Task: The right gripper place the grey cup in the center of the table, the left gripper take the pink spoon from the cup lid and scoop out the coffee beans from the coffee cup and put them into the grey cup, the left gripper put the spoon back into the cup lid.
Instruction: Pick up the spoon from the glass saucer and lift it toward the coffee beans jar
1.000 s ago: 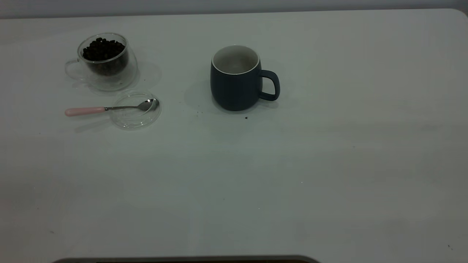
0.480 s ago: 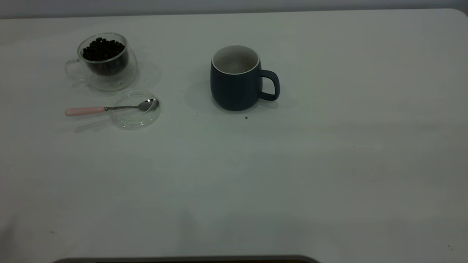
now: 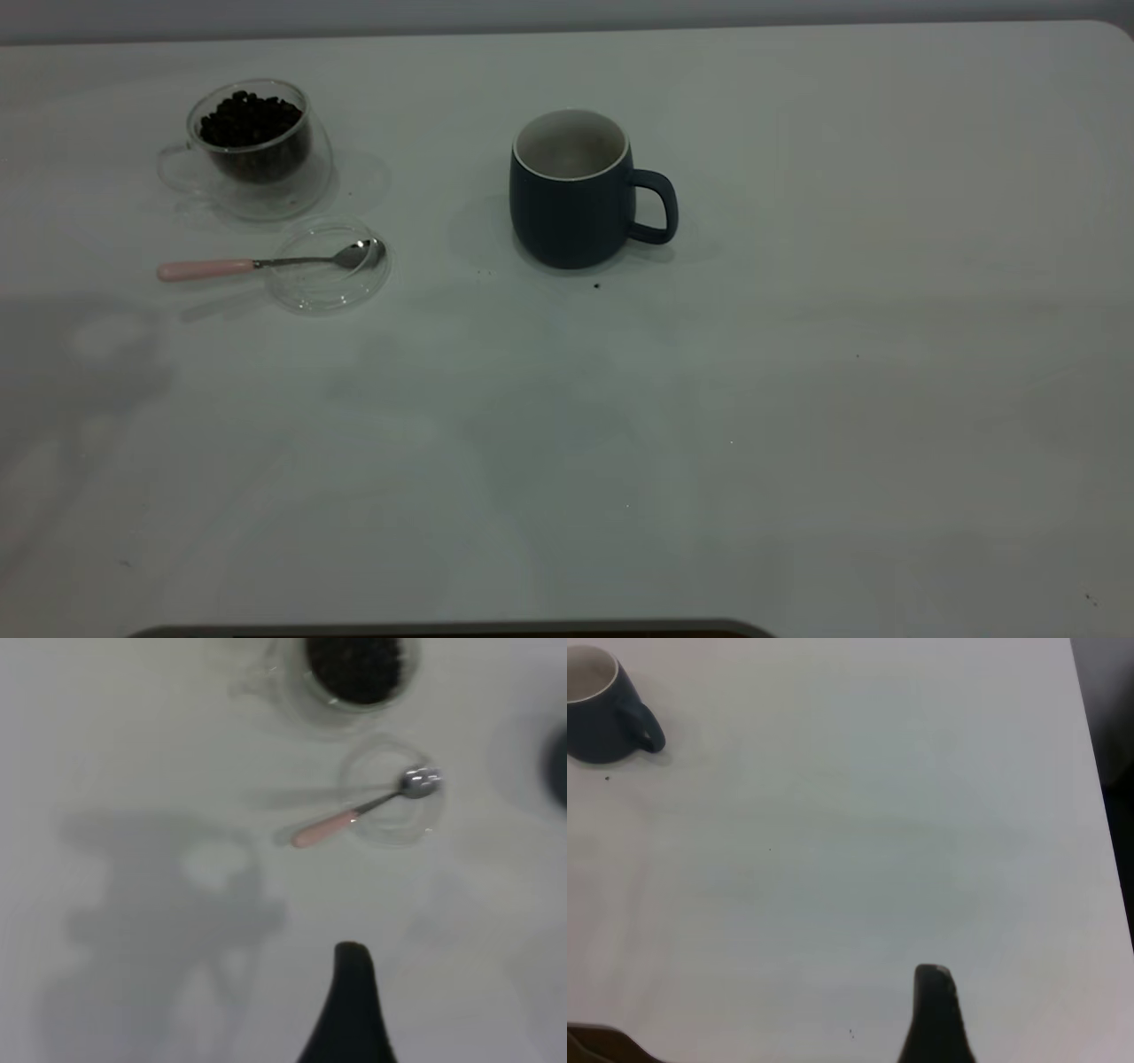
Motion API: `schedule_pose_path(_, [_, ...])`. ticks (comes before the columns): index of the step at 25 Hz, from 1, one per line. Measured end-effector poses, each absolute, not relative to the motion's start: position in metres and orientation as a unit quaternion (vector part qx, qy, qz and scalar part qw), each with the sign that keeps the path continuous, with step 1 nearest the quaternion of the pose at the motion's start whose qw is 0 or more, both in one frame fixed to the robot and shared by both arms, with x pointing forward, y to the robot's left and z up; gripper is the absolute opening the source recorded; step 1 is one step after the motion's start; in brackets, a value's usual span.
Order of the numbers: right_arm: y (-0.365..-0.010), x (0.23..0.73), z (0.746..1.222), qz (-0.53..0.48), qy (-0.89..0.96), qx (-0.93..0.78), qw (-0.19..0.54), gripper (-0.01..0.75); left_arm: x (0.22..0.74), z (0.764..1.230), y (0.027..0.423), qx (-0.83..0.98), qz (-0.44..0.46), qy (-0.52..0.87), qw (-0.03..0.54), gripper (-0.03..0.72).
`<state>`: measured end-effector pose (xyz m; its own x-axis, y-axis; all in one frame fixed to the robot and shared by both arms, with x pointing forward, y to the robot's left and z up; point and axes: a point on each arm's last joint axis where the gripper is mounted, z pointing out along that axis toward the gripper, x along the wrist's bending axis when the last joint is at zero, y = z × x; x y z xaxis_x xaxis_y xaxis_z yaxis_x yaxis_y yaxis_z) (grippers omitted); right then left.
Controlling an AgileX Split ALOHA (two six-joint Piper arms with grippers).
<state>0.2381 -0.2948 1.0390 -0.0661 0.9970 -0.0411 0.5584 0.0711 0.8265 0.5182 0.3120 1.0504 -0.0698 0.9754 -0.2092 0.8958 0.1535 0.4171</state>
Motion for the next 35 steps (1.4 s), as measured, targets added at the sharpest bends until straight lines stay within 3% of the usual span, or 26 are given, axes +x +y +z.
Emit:
schedule_pose_path(3, [-0.295,0.238,1.039,0.329,0.652,0.597,0.333,0.591,0.538,1.026,0.328,0.641,0.042,0.734,0.220,0.703])
schedule_pose_path(8, [-0.295,0.238,1.039,0.329,0.652,0.597,0.333,0.591,0.556,0.983,0.355,0.637,-0.053,0.718,0.276,0.703])
schedule_pose_path(12, [-0.295,0.238,1.039,0.329,0.652,0.597,0.333,0.591,0.564,0.949,0.378,0.632,-0.086,0.703,0.316,0.703])
schedule_pose_path(20, [-0.295,0.238,1.039,0.329,0.652,0.597,0.333,0.591,0.562,0.870,0.410,0.605,-0.156,0.702,0.342,0.703])
schedule_pose_path(35, [-0.295,0.238,1.039,0.329,0.652,0.597,0.333,0.591,0.576,0.779,0.408,0.578,-0.225,0.682,0.389,0.703])
